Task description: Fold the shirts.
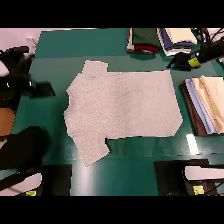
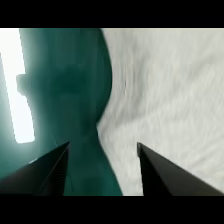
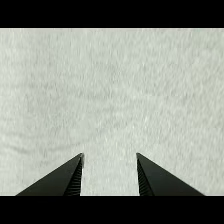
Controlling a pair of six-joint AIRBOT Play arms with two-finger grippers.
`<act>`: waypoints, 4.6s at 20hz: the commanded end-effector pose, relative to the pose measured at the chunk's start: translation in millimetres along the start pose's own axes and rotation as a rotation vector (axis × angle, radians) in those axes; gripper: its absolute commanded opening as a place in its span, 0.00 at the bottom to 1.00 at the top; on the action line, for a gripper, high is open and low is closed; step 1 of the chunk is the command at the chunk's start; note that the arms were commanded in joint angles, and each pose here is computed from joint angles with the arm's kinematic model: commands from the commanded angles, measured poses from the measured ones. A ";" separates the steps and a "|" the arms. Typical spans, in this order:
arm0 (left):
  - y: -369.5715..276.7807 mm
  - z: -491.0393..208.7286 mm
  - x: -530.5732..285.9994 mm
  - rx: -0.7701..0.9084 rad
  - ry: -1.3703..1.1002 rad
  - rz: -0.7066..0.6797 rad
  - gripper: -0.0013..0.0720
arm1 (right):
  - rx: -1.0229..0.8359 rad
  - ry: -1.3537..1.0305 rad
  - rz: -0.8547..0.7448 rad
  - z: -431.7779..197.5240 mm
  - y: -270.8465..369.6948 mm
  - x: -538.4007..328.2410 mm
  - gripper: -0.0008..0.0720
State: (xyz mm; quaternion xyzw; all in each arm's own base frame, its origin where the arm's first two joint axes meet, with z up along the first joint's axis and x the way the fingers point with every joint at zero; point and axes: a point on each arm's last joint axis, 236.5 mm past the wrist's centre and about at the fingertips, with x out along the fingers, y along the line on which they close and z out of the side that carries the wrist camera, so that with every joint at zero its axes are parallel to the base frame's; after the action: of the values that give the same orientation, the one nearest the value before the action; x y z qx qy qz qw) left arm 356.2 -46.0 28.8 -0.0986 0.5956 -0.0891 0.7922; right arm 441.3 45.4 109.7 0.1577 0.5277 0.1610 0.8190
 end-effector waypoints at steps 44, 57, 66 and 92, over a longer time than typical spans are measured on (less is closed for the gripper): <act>-154.0 14.0 -360.3 0.363 -0.989 -0.204 0.04 | -0.308 -0.631 -0.163 -34.6 97.6 -245.7 0.03; -152.2 7.8 -435.1 0.377 -1.054 -0.098 0.04 | -0.330 -0.663 -0.254 -31.1 126.7 -327.8 0.03; -70.3 81.0 -46.5 0.158 -0.132 -0.118 0.05 | -0.127 0.142 -0.223 -39.2 0.7 -25.6 0.02; -28.9 0.7 76.8 0.055 0.226 -0.101 0.60 | -0.033 0.275 -0.249 -76.3 -57.4 65.7 0.63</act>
State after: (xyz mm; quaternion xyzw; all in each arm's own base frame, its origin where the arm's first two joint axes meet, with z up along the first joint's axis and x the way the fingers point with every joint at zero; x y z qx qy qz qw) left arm 386.8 -99.6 -47.6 -0.1031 0.6707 -0.1649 0.7158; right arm 404.6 28.1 -13.6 0.0568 0.6624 0.0853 0.7421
